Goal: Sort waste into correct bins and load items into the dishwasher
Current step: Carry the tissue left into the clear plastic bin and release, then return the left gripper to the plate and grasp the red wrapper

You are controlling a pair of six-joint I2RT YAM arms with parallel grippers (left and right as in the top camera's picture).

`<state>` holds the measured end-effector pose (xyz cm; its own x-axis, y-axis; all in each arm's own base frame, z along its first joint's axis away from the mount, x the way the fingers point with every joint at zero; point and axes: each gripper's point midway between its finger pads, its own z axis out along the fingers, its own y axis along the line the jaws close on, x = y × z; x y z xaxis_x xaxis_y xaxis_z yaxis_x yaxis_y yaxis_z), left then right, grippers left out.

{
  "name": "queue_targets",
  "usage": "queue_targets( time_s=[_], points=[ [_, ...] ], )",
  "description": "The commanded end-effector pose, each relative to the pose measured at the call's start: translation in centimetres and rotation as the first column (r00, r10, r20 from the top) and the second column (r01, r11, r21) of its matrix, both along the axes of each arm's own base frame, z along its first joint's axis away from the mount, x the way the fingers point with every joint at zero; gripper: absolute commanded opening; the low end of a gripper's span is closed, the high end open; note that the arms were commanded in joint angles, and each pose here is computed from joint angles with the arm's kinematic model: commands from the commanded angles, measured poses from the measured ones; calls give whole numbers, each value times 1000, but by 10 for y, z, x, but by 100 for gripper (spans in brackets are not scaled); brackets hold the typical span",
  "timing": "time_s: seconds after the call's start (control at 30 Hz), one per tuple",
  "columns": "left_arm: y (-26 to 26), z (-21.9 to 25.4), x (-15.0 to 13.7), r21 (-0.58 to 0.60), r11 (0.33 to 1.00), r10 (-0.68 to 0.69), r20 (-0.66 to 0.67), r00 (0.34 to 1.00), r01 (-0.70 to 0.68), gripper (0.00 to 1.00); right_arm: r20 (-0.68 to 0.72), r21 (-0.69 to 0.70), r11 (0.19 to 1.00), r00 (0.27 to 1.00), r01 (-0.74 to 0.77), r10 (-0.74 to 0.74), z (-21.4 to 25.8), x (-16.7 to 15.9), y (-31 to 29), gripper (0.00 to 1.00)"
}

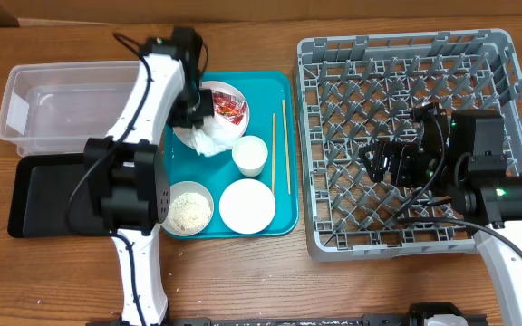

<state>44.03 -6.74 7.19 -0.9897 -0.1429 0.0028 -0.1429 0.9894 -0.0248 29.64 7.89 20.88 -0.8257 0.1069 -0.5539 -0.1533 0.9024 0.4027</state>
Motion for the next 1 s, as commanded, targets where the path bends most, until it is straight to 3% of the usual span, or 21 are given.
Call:
queue_targets(
  time_s=[0.0,0.17,0.3,0.43,0.63,0.67,0.77,0.83,0.97],
  points=[
    [-4,59,18,-18,999,-29,111,993,31,4,30,12,1000,1000,-10,9,13,3,4,100],
    [9,110,25,-10,1000,-11,202,979,13,4,30,12,1000,1000,-10,9,13,3,4,100],
    [49,130,32,-14,997,72,254,965,-71,4,27,17,1000,1000,-14,13,13,2,5,100],
    [104,125,31,-12,982,184,240,953,-187,4,26,17,1000,1000,-14,14,12,2,5,100],
    [179,99,32,-31,940,338,241,910,-341,13,26,17,1000,1000,-14,13,12,2,5,100],
    [185,94,32,-32,935,351,241,905,-354,18,27,17,1000,1000,-14,14,12,2,5,100],
    [195,80,33,-42,927,371,234,899,-372,55,27,16,1000,1000,-14,14,12,2,5,100],
    [194,77,32,-53,930,367,225,902,-365,73,27,16,1000,1000,-14,14,12,2,5,100],
    [186,88,39,-87,942,336,254,907,-325,83,26,17,1000,1000,-14,14,12,2,5,100]
  ],
)
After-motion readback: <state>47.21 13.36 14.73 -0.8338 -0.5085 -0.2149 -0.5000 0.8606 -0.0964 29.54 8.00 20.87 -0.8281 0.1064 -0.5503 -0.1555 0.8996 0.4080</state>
